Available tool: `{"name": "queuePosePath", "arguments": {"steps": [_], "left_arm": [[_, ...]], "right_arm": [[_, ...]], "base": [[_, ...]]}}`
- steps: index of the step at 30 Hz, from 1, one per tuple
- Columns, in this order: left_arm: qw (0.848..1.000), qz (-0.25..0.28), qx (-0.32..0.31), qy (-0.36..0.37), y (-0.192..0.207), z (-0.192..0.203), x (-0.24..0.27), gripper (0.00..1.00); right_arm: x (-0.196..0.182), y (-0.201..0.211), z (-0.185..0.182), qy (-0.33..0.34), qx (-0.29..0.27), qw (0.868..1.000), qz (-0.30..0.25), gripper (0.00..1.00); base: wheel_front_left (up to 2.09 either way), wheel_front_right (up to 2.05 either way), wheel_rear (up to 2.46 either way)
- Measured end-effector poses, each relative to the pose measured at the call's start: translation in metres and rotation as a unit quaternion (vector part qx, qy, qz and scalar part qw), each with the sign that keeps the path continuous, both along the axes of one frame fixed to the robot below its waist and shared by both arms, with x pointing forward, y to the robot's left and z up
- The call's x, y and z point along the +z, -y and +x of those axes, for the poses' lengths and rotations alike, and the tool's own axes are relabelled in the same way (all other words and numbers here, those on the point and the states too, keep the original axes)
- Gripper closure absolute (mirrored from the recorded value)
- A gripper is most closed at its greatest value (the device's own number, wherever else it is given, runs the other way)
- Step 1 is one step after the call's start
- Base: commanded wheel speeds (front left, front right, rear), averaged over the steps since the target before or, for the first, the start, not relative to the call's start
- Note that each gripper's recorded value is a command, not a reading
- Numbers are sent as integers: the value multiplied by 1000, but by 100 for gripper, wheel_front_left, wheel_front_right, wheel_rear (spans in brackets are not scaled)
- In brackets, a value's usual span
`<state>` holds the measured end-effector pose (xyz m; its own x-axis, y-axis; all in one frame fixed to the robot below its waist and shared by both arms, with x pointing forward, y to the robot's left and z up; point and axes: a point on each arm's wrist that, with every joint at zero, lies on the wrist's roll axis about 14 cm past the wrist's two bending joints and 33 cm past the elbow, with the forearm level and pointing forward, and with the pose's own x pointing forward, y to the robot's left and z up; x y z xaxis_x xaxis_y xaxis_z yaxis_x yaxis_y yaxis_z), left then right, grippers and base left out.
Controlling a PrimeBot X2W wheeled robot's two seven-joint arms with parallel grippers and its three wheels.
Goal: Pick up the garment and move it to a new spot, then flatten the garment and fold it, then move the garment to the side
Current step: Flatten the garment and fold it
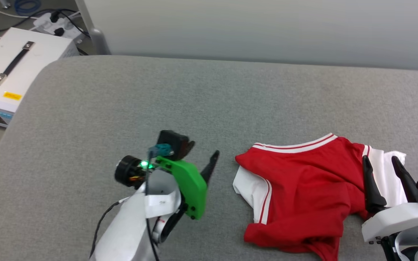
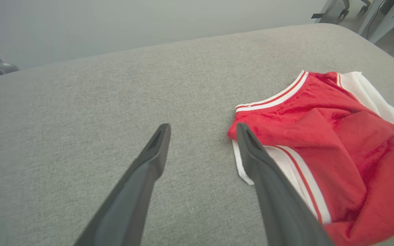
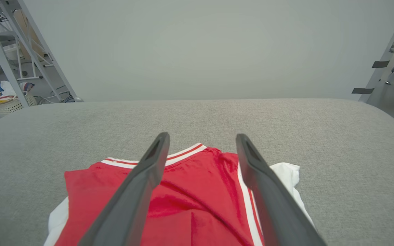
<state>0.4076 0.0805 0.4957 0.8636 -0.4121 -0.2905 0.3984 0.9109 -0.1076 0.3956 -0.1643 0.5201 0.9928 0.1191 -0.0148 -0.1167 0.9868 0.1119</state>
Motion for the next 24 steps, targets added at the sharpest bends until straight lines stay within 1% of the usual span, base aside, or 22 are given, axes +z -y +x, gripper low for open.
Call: {"name": "queuePosePath", "arguments": {"steps": [5,8,11,16,21,24], "left_arm": [[996,23,-70,-59,39,-1,-25,0],[988,47,-113,-94,58,-6,-45,0],[976,71,-156,-133,73,-14,-66,0],[956,118,-202,-176,79,-21,-95,0],[938,171,-220,-208,70,-15,-120,0],[923,201,-244,-220,73,-17,-127,0]], "right_arm": [[-7,6,4,-10,-9,1000,1,0],[-12,9,6,-16,-14,1000,1,0],[-17,13,9,-21,-19,1000,3,0],[-25,16,13,-30,-25,999,6,0],[-34,24,11,-40,-37,998,10,0],[-38,29,9,-47,-45,998,13,0]], "base": [[0,0,0],[0,0,0],[0,0,0],[0,0,0],[0,0,0],[0,0,0]]}}
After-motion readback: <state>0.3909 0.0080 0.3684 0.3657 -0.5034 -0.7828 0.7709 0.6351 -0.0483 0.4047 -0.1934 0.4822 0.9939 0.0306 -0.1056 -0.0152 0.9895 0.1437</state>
